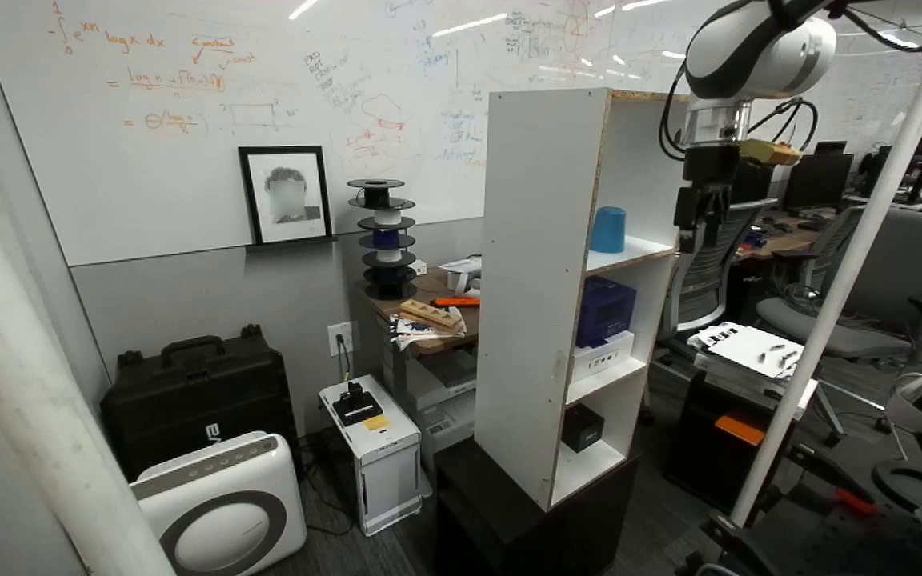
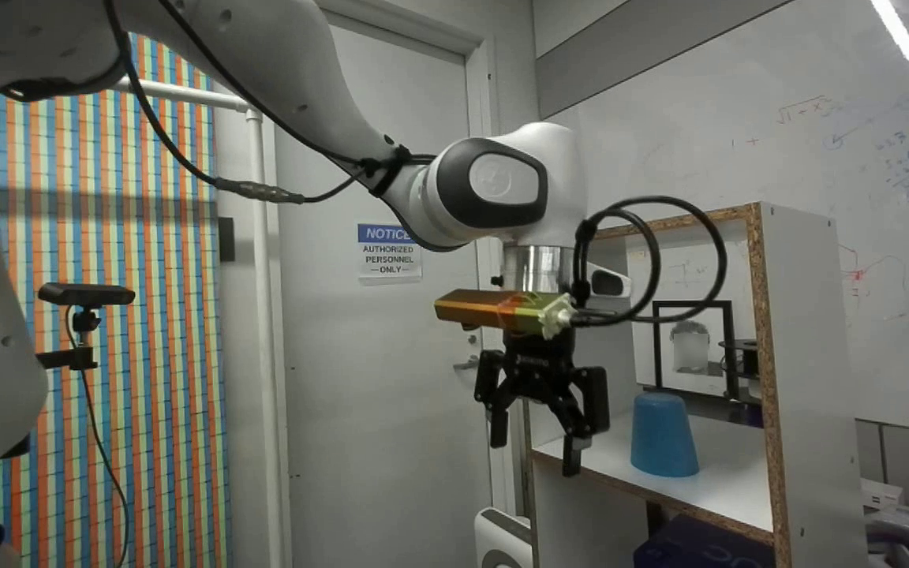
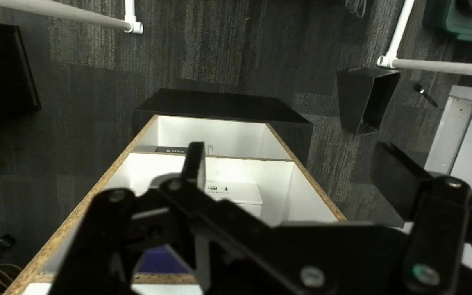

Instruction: Put the blue cup on top of the shelf

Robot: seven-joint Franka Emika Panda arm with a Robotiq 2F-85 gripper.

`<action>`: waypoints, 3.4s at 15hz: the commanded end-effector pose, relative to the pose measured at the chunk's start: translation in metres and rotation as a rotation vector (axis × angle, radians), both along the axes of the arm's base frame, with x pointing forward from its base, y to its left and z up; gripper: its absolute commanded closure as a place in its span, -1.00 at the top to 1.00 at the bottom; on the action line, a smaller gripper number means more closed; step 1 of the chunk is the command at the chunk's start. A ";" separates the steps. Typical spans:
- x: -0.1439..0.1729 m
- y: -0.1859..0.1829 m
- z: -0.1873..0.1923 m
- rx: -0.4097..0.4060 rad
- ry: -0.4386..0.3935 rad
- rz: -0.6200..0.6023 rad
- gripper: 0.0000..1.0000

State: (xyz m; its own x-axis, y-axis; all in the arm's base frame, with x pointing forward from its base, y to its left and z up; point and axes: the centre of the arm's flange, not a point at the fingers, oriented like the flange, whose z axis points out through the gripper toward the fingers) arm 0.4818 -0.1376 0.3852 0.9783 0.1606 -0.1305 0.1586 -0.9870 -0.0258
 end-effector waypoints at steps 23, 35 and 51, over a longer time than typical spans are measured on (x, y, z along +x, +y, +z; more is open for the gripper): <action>0.120 -0.037 -0.034 -0.007 -0.512 0.011 1.00; 0.108 0.031 -0.070 0.091 -0.751 0.174 0.31; -0.023 0.025 -0.034 0.100 -0.632 -0.039 0.09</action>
